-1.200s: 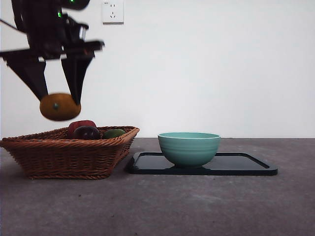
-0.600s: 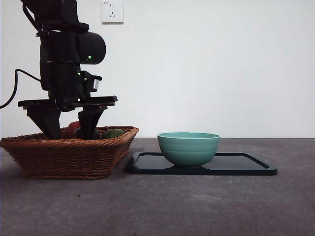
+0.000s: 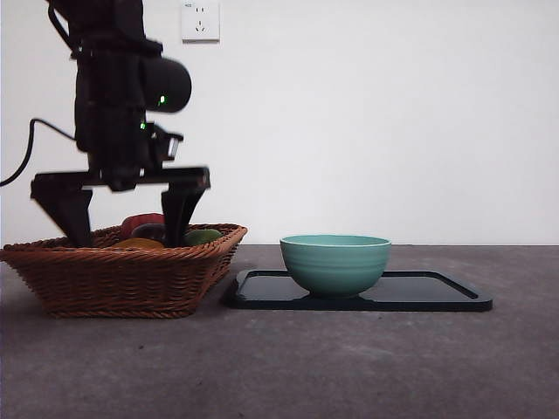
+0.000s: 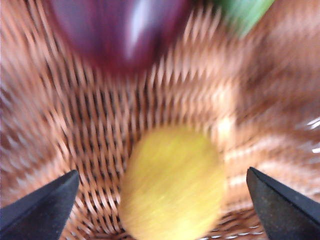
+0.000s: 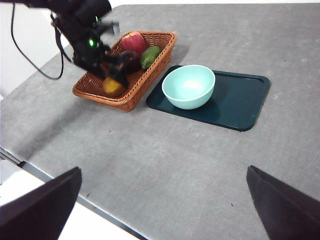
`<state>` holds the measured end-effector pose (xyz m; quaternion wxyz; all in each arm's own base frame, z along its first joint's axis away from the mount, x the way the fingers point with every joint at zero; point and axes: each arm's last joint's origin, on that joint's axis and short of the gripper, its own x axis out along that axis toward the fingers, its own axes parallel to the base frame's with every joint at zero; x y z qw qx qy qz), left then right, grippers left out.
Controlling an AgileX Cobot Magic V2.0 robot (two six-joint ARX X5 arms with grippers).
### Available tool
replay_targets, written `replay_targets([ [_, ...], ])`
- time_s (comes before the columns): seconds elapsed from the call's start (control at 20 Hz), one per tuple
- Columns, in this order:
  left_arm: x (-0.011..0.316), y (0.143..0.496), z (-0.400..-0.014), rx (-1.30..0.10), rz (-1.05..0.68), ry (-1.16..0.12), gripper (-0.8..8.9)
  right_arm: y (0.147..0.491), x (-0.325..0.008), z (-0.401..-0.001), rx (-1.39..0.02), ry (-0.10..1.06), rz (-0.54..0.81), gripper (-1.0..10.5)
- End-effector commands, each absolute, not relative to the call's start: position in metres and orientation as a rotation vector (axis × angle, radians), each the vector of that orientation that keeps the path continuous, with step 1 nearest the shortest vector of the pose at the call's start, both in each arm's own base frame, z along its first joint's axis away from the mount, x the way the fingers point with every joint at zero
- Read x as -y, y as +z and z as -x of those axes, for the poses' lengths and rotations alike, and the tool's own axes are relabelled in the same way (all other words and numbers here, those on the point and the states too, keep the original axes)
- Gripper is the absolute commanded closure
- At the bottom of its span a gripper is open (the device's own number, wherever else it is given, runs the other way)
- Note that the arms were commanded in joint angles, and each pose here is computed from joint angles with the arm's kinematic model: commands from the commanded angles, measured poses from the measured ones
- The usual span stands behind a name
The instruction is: Pick up the wifruite, put it on the bowl, pick up the plate, put it on desk
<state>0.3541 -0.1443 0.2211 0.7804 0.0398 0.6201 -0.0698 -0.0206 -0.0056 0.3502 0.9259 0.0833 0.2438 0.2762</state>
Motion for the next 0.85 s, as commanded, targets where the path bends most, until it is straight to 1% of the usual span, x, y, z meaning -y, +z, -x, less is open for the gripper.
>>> replay_targets([
  [0.05,0.145,0.25,-0.349,-1.261,-0.073,-0.175,2.54,0.353,0.006,0.021,-0.48,0.574,-0.172,3.6],
  [0.25,0.15,0.295,-0.323,-1.144,-0.063,-0.237,2.54,0.354,0.006,0.021,-0.475,0.575,-0.173,3.6],
  [0.4,0.17,0.315,-0.302,-1.059,-0.08,-0.326,2.54,0.354,0.006,0.021,-0.474,0.575,-0.173,3.6],
  [0.65,0.216,0.314,-0.28,-1.018,-0.143,-0.467,2.54,0.354,0.006,0.021,-0.47,0.576,-0.175,3.6],
  [0.75,0.23,0.313,-0.269,-1.019,-0.171,-0.512,2.55,0.354,0.006,0.021,-0.47,0.577,-0.174,3.6],
  [0.85,0.242,0.312,-0.257,-1.034,-0.212,-0.59,2.54,0.355,0.006,0.021,-0.466,0.576,-0.174,3.6],
])
